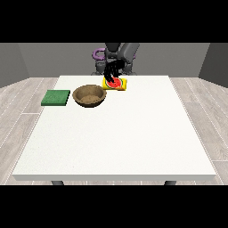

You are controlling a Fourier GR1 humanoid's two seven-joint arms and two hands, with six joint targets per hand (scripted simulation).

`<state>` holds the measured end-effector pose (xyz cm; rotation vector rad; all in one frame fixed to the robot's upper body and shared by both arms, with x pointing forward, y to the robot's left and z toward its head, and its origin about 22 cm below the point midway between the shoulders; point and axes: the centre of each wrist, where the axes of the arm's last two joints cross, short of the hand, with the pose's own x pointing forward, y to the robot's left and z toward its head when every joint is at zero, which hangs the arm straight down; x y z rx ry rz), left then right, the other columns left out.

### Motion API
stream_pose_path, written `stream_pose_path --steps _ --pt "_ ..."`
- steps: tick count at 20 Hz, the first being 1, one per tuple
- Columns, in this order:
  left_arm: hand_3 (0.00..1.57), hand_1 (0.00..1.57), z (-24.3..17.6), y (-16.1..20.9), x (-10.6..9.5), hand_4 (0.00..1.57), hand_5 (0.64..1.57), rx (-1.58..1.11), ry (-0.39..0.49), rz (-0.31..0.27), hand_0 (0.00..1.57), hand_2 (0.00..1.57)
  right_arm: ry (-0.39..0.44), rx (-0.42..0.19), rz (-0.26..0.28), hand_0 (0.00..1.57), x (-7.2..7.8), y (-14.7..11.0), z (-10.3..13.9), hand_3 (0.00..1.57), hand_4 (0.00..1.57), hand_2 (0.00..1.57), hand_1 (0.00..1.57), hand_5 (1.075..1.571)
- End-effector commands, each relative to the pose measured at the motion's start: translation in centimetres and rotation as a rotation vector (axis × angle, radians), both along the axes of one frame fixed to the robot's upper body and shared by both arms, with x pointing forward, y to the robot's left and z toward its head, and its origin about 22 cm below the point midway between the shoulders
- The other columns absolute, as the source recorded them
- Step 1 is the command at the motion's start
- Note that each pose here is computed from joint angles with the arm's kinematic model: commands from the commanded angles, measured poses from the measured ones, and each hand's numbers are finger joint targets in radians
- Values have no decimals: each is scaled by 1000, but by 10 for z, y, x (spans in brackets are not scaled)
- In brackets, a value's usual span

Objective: Pick the cup and pour the ball into the bowl, then pick the bowl and place it on the pad

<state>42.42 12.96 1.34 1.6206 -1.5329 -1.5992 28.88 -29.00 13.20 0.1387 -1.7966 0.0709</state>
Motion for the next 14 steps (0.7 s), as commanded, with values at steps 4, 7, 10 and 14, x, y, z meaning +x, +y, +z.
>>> stream_pose_path --steps 4,7,10,14 --pt "1571 1500 2 -56 -14 1045 1509 267 -79 -30 1500 1571 36 7 6 0 12 0 -26 0 379 0 0 1566" --pt "1571 1497 17 -64 -9 1051 1511 288 -56 -27 1497 1571 30 23 -24 0 10 -15 -16 0 386 0 0 1566" --pt "1571 1502 -7 -49 -21 1067 1505 181 2 -36 1502 1571 60 -4 -56 0 0 -6 -25 0 376 0 0 1564" --pt "1305 936 16 -23 -6 1089 1448 -324 37 59 936 1369 47 6 -72 0 -4 -31 -22 0 364 0 0 1564"
